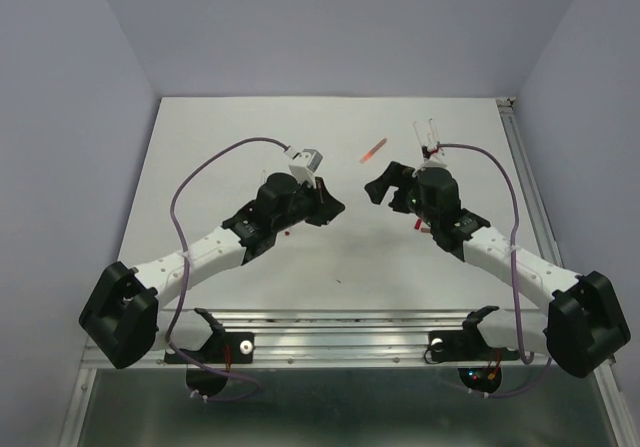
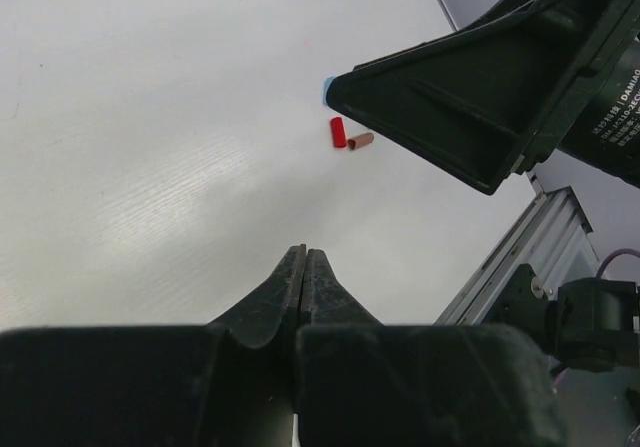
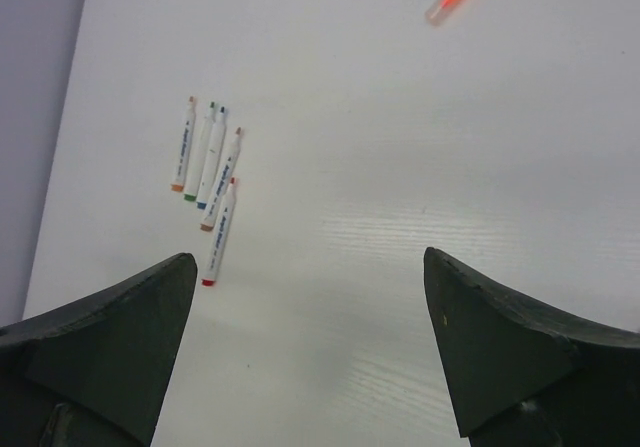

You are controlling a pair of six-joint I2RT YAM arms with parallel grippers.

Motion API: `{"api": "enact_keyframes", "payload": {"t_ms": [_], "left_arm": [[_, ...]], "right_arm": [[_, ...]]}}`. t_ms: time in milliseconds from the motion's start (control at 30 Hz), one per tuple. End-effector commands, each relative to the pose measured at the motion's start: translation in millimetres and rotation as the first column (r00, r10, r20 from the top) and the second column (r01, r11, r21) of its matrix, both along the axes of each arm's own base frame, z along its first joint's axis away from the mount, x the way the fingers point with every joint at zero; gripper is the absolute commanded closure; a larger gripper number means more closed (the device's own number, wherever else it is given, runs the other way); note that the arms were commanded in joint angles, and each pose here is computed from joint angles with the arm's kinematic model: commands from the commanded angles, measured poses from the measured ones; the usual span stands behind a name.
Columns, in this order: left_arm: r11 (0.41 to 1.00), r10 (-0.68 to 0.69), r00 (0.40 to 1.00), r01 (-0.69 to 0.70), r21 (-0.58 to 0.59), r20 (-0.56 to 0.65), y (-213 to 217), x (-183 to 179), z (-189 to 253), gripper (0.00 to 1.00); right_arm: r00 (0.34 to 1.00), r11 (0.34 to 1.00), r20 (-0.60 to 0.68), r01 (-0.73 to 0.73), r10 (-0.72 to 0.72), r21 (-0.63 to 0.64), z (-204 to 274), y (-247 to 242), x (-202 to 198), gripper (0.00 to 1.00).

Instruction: Open the pen caps

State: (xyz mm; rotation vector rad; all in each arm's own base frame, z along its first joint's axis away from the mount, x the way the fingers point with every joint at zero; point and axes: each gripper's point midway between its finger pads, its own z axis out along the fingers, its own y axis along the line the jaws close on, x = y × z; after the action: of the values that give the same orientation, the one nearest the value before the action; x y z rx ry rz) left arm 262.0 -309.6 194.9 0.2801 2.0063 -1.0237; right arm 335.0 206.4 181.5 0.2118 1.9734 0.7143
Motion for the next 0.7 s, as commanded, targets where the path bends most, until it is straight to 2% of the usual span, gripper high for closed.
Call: {"api": "enact_keyframes", "payload": {"t_ms": [0,300,333,367,400,433,533,567,633,667], "left_arm": [[1.0,0.025,0.999,-0.025,0.0,0.025,-2,8,7,1.0],[0.997,0.066,0.997,-0.067,0.034,0.04,6,14,5,1.0],[0.997,0.055,0.998,-0.057,0.048,0.044,4,15,2,0.97],[0.997,0.054,0.997,-0.057,0.058,0.055,3,17,3,0.88],[0.996,0.057,0.996,-0.061,0.068,0.064,2,21,4,0.73],[0.994,0.049,0.995,-0.058,0.097,0.091,-1,29,5,0.42],[0.989,0.049,0.989,-0.067,0.131,0.137,-10,48,17,0.07],[0.981,0.047,0.989,-0.072,0.179,0.138,-12,59,6,0.01],[0.976,0.06,0.984,-0.093,0.196,0.169,-18,79,19,0.01],[0.963,0.052,0.983,-0.096,0.251,0.175,-19,94,4,0.01]], "right_arm": [[0.997,0.997,0.03,0.078,-0.078,-0.008,21,-10,7,0.0],[0.995,0.994,0.005,0.101,-0.101,-0.031,17,-14,7,0.0],[0.993,0.992,-0.003,0.116,-0.116,-0.038,15,-17,7,0.0],[0.992,0.991,-0.006,0.127,-0.127,-0.042,16,-20,7,0.0],[0.99,0.989,-0.006,0.139,-0.14,-0.045,16,-22,6,0.0],[0.984,0.983,-0.031,0.171,-0.174,-0.073,8,-30,4,0.0],[0.971,0.967,-0.041,0.231,-0.236,-0.111,5,-45,2,0.0],[0.959,0.952,-0.05,0.269,-0.279,-0.146,0,-55,0,0.0],[0.946,0.936,-0.044,0.31,-0.321,-0.17,2,-66,-2,0.0],[0.934,0.919,-0.046,0.339,-0.355,-0.201,-2,-75,-4,0.0]]}}
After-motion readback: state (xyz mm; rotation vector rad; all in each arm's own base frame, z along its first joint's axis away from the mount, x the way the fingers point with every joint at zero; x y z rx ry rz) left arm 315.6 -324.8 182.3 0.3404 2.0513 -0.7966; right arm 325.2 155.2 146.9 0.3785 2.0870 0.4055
